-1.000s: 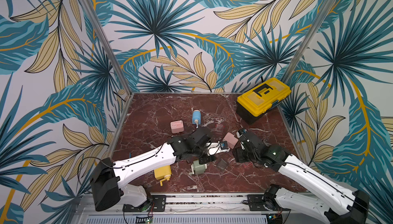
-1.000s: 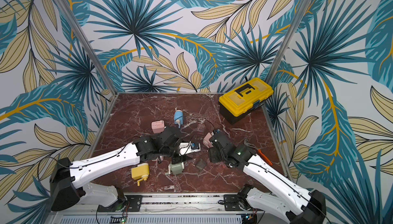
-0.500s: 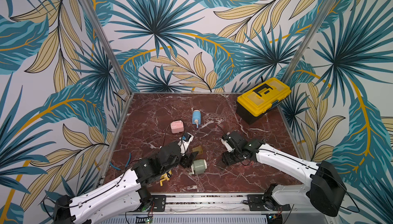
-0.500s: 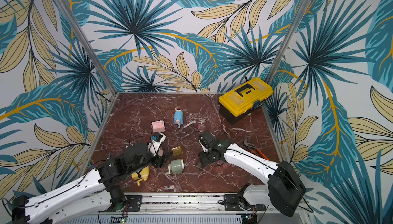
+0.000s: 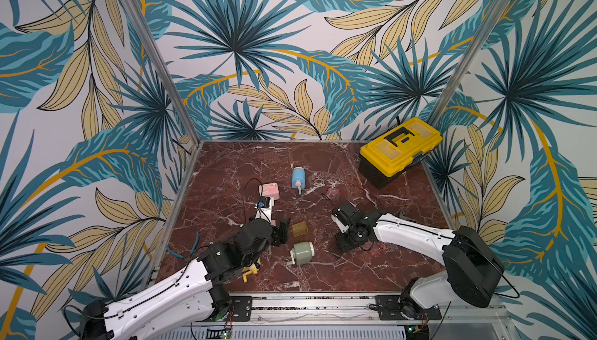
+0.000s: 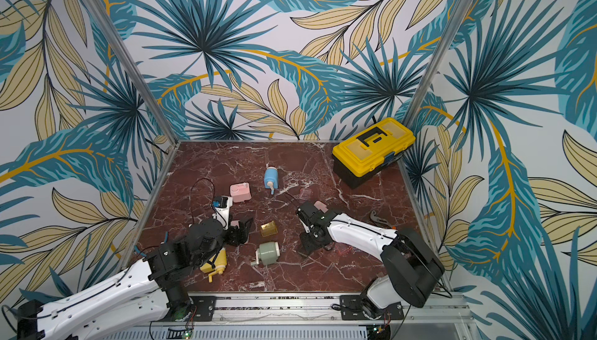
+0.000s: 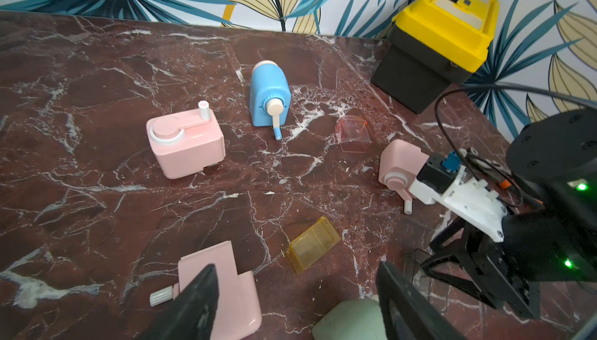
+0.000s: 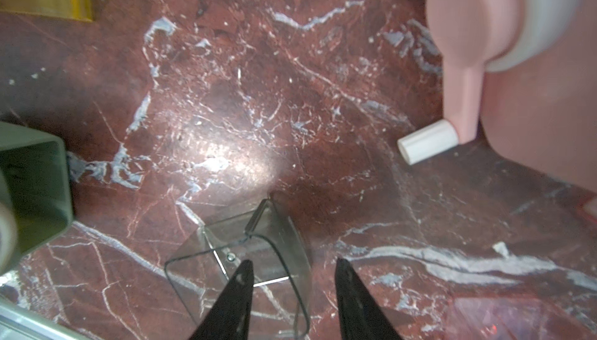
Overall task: Put the tray back into the pencil sharpener
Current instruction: Pick up the container from the center of the board.
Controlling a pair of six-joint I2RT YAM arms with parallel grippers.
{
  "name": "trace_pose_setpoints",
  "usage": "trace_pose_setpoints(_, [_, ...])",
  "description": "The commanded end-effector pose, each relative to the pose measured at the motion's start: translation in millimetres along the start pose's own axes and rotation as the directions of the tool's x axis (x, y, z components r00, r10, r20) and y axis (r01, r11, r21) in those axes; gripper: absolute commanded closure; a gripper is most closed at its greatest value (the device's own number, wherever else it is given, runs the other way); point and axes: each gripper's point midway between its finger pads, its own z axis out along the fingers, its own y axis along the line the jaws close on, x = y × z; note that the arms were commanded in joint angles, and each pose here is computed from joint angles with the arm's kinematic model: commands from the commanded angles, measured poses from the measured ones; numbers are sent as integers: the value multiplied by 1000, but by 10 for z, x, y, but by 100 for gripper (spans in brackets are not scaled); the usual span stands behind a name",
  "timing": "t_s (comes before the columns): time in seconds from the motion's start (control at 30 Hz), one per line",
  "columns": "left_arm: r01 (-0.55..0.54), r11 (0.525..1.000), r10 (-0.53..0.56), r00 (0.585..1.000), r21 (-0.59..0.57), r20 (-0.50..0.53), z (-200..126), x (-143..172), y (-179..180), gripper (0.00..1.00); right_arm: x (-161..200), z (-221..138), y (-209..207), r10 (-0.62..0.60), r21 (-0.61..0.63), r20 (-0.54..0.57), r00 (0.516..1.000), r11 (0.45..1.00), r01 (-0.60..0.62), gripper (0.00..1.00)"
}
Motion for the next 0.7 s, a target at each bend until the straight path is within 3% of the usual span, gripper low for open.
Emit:
trace_pose_setpoints(0.0, [-107, 989, 109, 994, 97, -17, -5, -53, -220, 22, -19, 51, -7, 17, 3, 1, 1000, 1000, -17, 62])
trace_pose_setpoints(0.2, [-361, 890, 395, 916, 278, -73, 1, 116, -533, 22, -25, 100, 48, 42, -22, -7, 999, 999, -42, 74])
trace_pose_setpoints(0.27, [-421, 831, 485, 868, 363, -103, -6, 245, -641, 21, -10, 110, 61, 55, -32, -9, 998, 998, -55, 80])
trace_pose_setpoints(0.47, [-485, 746, 616, 764, 457, -195, 76, 616, -728, 15, 18, 92, 121, 97, -65, 2, 995, 993, -97, 86])
trace_pose_setpoints(0.53, [-513, 718, 663, 711, 471, -235, 96, 744, -724, 12, 28, 82, 145, 116, -79, 7, 993, 990, -115, 87])
trace_pose_setpoints(0.67, [-556, 693, 710, 637, 459, -301, 187, 904, -647, 12, 39, 62, 187, 145, -99, 22, 989, 985, -142, 88])
